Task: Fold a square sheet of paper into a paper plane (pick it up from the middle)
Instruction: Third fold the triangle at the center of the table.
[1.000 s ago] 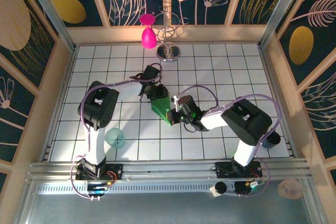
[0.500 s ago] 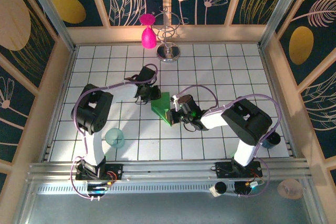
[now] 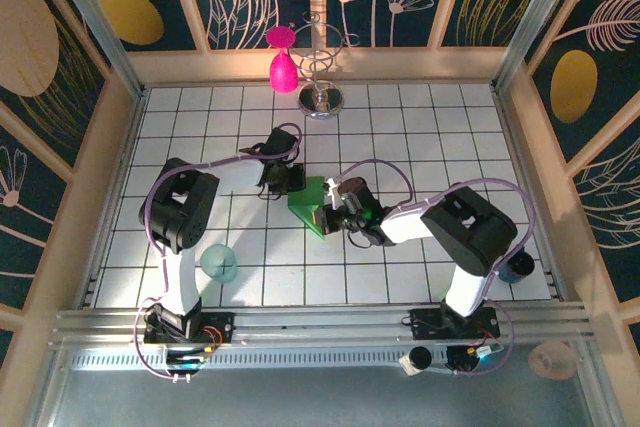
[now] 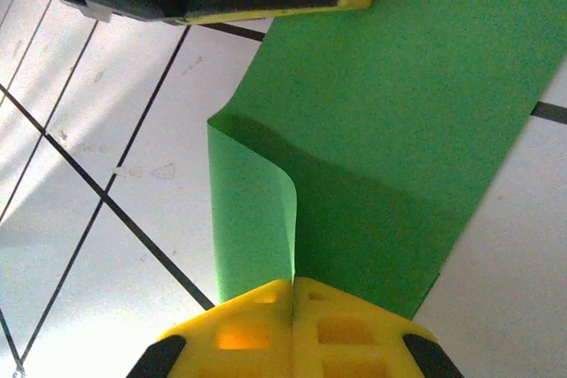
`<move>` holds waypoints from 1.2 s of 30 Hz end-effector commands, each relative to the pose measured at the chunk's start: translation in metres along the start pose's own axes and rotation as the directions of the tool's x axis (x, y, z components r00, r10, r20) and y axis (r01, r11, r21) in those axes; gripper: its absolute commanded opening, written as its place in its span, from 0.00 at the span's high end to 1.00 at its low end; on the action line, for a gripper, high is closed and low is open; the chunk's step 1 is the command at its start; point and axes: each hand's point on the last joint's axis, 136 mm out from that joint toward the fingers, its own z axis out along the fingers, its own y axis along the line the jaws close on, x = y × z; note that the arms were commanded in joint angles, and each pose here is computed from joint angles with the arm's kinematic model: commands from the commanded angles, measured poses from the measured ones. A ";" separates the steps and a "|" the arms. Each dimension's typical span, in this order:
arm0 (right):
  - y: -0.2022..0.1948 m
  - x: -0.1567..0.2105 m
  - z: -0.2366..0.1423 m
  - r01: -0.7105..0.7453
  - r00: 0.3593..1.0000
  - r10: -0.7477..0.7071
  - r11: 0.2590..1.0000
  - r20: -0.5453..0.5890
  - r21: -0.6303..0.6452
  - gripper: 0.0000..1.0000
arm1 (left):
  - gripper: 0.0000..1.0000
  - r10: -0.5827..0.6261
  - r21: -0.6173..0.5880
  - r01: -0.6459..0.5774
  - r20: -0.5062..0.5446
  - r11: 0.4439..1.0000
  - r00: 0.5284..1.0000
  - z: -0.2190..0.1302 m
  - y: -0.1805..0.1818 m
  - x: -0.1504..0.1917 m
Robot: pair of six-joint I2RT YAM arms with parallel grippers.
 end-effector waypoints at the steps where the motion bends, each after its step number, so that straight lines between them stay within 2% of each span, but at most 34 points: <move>1: -0.004 -0.006 0.004 -0.004 1.000 0.004 1.000 0.005 0.011 0.98 | 0.87 -0.008 -0.068 0.002 -0.096 0.998 0.995 0.016 0.022 0.025; 26: -0.009 0.006 0.011 -0.015 0.999 0.016 1.000 -0.045 0.020 0.98 | 0.86 -0.007 -0.056 0.002 -0.086 0.998 0.996 0.013 0.018 0.021; 29: -0.014 0.009 0.011 -0.022 0.998 0.025 0.999 -0.057 0.045 0.99 | 0.83 0.001 -0.028 -0.003 -0.047 1.000 0.999 -0.002 0.006 0.009; 36: -0.016 0.012 0.010 -0.035 0.997 0.039 0.998 -0.069 0.055 0.99 | 0.72 -0.020 0.037 0.015 0.139 0.999 0.990 -0.063 -0.024 -0.029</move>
